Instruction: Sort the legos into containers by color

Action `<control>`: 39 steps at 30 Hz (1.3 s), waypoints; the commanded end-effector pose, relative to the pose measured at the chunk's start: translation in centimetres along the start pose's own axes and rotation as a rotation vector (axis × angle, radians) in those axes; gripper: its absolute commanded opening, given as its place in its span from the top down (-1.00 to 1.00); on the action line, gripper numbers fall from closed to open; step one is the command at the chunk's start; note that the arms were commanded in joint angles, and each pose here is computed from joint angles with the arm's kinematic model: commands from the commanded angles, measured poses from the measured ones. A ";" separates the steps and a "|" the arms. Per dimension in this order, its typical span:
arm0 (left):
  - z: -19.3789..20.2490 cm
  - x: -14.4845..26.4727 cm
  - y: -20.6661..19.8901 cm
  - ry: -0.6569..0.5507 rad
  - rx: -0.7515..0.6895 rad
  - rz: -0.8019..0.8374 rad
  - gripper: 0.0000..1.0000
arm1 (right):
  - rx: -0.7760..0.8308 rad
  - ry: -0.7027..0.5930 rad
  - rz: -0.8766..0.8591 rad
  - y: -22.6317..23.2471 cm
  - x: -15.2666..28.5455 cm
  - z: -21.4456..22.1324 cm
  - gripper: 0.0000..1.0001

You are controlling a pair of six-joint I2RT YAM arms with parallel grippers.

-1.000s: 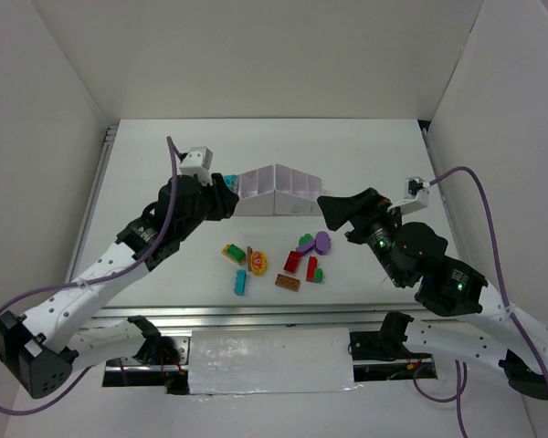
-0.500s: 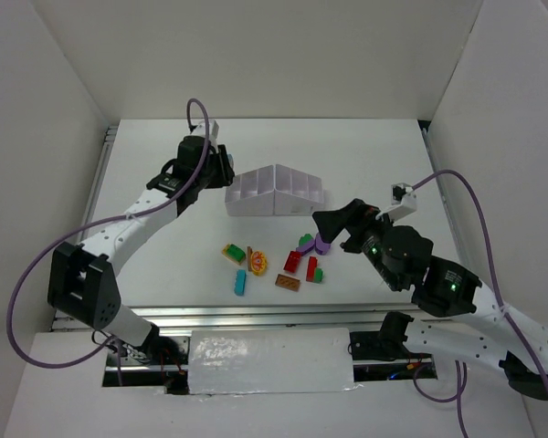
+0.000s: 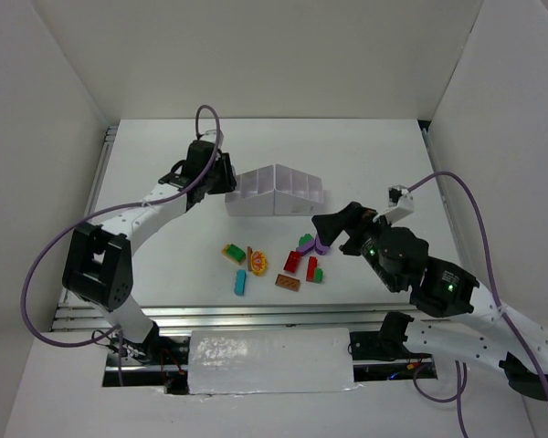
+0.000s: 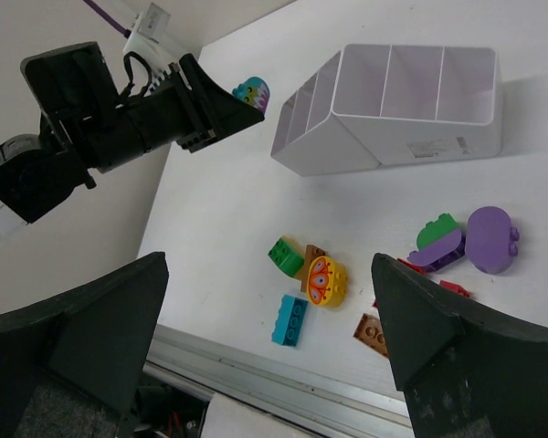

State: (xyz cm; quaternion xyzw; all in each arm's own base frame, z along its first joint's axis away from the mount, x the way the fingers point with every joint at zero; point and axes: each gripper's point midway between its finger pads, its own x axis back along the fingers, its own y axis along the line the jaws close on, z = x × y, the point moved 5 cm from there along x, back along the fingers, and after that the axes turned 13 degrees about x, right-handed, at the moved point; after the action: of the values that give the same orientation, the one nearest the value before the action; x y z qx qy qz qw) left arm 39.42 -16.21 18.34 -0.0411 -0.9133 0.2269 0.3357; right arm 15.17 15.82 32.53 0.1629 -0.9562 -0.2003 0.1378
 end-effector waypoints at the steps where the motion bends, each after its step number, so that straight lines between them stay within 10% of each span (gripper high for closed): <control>1: -0.9 -0.5 -0.6 -0.034 0.035 0.043 0.90 | 0.018 -0.001 0.015 -0.3 -0.2 0.2 -0.99; 39: 1.5 -2.7 1.4 0.071 0.061 0.038 -0.25 | 0.044 0.014 0.014 0.0 -0.6 0.4 -0.99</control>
State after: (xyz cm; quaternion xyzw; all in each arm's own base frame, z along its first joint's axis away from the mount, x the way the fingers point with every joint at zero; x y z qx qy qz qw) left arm 39.91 -16.17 15.03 -0.0535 -0.8902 0.2489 0.3778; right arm 15.44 16.40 31.55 0.1632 -0.9580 -0.1813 0.1507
